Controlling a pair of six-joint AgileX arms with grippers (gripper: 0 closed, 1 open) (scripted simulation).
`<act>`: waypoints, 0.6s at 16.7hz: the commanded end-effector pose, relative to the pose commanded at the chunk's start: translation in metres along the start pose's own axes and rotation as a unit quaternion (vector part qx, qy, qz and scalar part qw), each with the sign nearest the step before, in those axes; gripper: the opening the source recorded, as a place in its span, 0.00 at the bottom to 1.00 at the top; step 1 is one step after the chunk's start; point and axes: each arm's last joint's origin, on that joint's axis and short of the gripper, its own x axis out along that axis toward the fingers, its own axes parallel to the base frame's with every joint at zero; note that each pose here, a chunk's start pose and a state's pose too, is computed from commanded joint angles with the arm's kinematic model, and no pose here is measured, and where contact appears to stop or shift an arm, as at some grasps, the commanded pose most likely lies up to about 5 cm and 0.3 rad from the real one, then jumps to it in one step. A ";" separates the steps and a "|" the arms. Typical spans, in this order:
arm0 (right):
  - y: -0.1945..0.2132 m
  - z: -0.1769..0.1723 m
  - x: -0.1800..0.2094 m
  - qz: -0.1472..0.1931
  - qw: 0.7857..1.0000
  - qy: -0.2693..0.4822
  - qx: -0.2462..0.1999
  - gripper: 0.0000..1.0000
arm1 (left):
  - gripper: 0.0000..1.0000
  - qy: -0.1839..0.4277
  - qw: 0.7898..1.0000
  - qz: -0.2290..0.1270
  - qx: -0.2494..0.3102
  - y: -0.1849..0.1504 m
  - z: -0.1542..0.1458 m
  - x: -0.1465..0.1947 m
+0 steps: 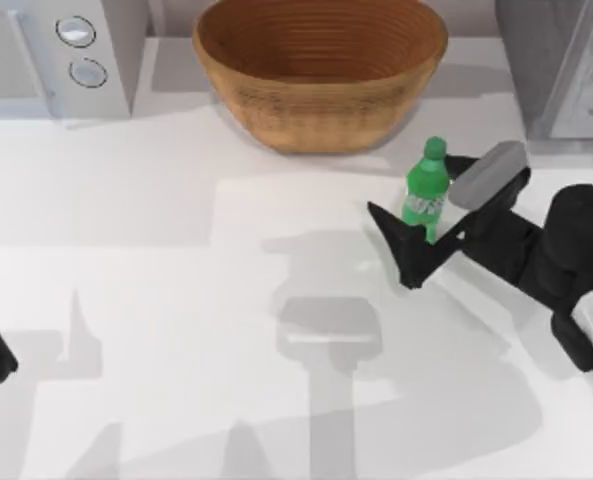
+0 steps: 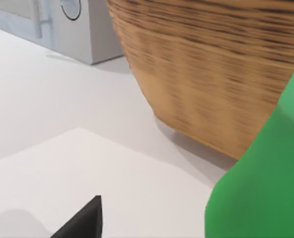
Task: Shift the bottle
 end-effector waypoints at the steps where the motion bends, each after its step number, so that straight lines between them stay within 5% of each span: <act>1: 0.000 0.000 0.000 0.000 1.000 0.000 0.000 1.00 | 1.00 0.000 1.000 0.000 0.000 0.000 0.000 0.000; 3: 0.000 0.000 0.000 0.000 1.000 0.000 0.000 1.00 | 1.00 0.000 1.000 0.000 0.000 0.000 0.000 0.000; 10: 0.000 0.000 0.000 0.000 1.000 0.000 0.000 0.47 | 1.00 0.000 1.000 0.000 0.000 0.000 0.000 0.000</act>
